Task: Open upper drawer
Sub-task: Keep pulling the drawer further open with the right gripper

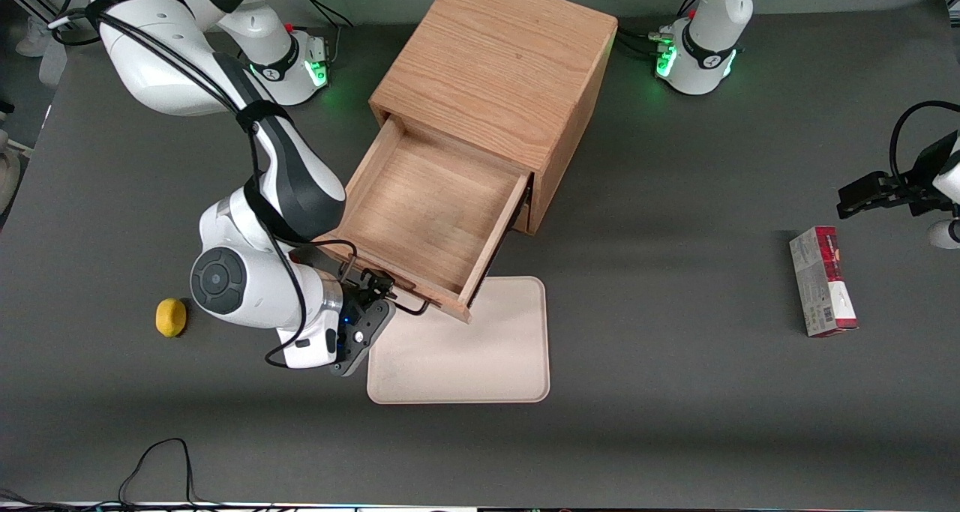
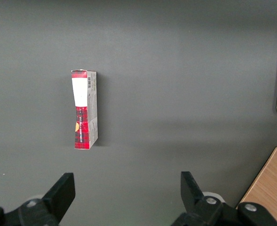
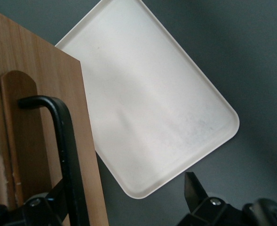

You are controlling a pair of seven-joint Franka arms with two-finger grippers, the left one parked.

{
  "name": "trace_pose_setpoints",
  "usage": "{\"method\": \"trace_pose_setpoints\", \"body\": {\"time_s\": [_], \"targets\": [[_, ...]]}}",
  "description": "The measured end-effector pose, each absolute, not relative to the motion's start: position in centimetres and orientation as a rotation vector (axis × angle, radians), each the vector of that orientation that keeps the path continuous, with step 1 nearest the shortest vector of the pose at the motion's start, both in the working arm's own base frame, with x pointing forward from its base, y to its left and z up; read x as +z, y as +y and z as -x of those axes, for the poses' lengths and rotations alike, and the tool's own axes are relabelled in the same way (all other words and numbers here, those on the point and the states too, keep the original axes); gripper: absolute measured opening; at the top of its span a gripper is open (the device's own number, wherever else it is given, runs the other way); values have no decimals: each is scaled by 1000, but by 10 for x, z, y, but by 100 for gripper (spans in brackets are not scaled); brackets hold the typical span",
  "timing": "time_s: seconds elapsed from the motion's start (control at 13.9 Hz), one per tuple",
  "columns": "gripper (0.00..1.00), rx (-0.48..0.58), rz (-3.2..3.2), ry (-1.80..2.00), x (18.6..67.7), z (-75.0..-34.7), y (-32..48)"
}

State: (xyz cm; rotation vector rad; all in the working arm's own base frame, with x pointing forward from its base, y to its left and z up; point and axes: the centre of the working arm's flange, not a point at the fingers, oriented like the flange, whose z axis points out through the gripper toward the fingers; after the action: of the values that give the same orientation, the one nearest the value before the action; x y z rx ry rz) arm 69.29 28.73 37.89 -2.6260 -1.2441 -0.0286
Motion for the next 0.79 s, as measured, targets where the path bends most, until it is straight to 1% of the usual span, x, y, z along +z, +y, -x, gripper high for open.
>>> {"method": "trace_pose_setpoints", "body": {"time_s": [0.36,0.79], "targets": [[100,29,2622,-1249,380,-690,285],[100,42,2620,-1251,393,-690,282]]}}
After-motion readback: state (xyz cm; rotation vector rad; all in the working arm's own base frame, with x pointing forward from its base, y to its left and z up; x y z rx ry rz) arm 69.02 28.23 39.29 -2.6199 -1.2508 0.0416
